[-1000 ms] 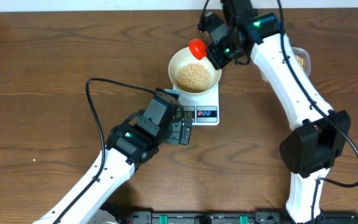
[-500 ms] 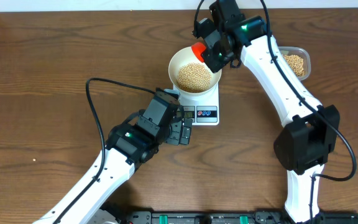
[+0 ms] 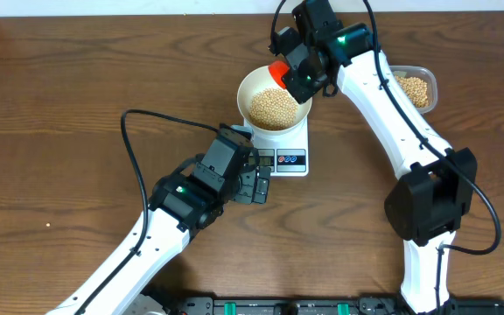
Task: Scoop item into bowl and weigh 50g on scale
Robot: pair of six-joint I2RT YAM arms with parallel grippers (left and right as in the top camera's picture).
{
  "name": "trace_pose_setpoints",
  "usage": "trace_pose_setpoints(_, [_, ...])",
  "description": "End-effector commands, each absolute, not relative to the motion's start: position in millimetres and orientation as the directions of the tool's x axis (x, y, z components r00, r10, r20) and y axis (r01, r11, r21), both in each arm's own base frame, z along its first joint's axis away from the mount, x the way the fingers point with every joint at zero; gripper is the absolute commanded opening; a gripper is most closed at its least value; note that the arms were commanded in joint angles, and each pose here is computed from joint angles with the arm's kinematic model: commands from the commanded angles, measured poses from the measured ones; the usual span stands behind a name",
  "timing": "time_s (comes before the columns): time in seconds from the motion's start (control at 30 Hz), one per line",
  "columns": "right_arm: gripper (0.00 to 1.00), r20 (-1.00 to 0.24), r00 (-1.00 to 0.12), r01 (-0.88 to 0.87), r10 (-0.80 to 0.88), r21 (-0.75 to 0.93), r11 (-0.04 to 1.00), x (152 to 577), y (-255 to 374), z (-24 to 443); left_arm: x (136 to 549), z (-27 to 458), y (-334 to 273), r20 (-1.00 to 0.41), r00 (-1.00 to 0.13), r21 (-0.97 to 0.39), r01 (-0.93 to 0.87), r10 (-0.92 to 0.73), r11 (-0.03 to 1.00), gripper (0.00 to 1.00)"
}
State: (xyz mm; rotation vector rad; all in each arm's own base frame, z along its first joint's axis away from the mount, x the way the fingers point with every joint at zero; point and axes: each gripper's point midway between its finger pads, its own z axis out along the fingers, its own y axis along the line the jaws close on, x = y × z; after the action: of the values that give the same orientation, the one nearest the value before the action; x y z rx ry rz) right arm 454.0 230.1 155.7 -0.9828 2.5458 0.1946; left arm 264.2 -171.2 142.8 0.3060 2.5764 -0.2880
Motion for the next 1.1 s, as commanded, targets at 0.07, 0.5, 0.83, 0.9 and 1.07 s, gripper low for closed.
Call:
trace_pose_setpoints(0.07, [0.01,-0.397,-0.649,-0.697,-0.649,-0.031,0.716,453,233,146,263,140,-168,-0.519,-0.839,-0.131,0.264,0.161,0.956,0.98])
trace_pose_setpoints(0.5, [0.01,-0.352,-0.664,-0.701,-0.66,-0.014,0.713,454,234,120,263,140,-168,-0.519,-0.839,-0.131,0.264,0.161,0.956,0.98])
trace_pose_setpoints(0.83, [0.01,-0.355,-0.664,-0.707,-0.658,0.01,0.707,451,238,118,263,140,-168,-0.519,-0.839,-0.131,0.264,0.161,0.956,0.98])
trace_pose_setpoints(0.9, [0.01,-0.359,-0.662,-0.712,-0.658,0.029,0.701,449,241,118,263,140,-168,-0.519,-0.839,-0.131,0.264,0.161,0.955,0.99])
trace_pose_setpoints(1.07, [0.01,-0.355,-0.654,-0.726,-0.668,0.048,0.686,442,250,116,263,140,-168,-0.519,-0.839,-0.131,0.264,0.161,0.956,0.98])
